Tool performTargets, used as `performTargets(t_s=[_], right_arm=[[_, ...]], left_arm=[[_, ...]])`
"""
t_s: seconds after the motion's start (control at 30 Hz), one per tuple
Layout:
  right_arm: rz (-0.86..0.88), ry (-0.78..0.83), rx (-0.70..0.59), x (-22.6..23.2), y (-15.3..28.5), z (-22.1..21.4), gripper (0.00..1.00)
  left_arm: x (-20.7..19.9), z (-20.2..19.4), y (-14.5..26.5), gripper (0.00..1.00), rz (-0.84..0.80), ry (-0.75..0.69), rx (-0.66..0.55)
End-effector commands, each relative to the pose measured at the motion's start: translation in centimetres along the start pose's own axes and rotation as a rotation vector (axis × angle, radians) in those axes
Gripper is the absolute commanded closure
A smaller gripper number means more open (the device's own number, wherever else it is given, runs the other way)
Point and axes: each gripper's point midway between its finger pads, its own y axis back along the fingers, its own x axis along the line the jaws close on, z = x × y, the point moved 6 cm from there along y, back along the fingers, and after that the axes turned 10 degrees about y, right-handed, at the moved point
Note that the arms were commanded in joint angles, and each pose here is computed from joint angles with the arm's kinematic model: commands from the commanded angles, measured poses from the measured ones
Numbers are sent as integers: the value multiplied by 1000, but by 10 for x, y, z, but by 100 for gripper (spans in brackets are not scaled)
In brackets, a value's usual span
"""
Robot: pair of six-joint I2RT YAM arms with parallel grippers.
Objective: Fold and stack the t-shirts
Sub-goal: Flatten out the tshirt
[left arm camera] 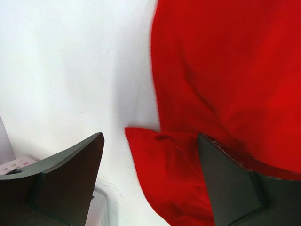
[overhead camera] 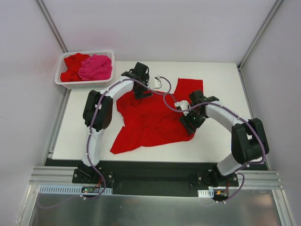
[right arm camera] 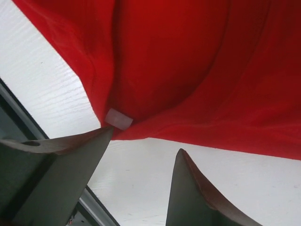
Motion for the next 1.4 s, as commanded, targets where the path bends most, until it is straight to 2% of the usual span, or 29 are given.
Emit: performTargets(t_s=[0.0, 0.3, 0.37, 0.4, 0.43, 0.5, 0.53, 0.6, 0.97, 1.1, 1.27, 1.3, 1.37], right_arm=[[-66, -13, -3, -8, -2, 16, 38], [-19, -12, 48, 11, -21, 12, 38], [-9, -13, 74, 14, -26, 5, 41], [-6, -11, 84, 15, -27, 3, 44], [-3, -3, 89, 15, -27, 1, 63], [7, 3, 112, 19, -28, -6, 77], [11, 4, 120, 19, -27, -8, 89], [32, 15, 145, 23, -26, -14, 98], [90, 125, 282, 45, 16, -52, 99], [59, 168, 306, 48, 30, -66, 99], [28, 206, 386, 46, 27, -83, 99], [26, 205, 386, 45, 27, -83, 93], [3, 189, 339, 41, 32, -77, 61]], left_arm=[[41, -8, -13, 20, 72, -32, -6], [39, -28, -26, 21, 47, -105, 50], [37, -30, -27, 22, 44, -101, 57], [36, -31, -26, 22, 43, -95, 59], [36, -31, -26, 22, 45, -87, 60], [35, -32, -24, 23, 49, -78, 65], [34, -33, -24, 22, 47, -72, 68], [33, -35, -21, 23, 51, -62, 75], [35, -42, -8, 23, 108, -12, 104], [33, -43, -3, 23, 116, 6, 105], [33, -43, 2, 23, 132, 22, 112], [34, -42, 5, 22, 139, 28, 108], [37, -39, 12, 21, 155, 33, 99]])
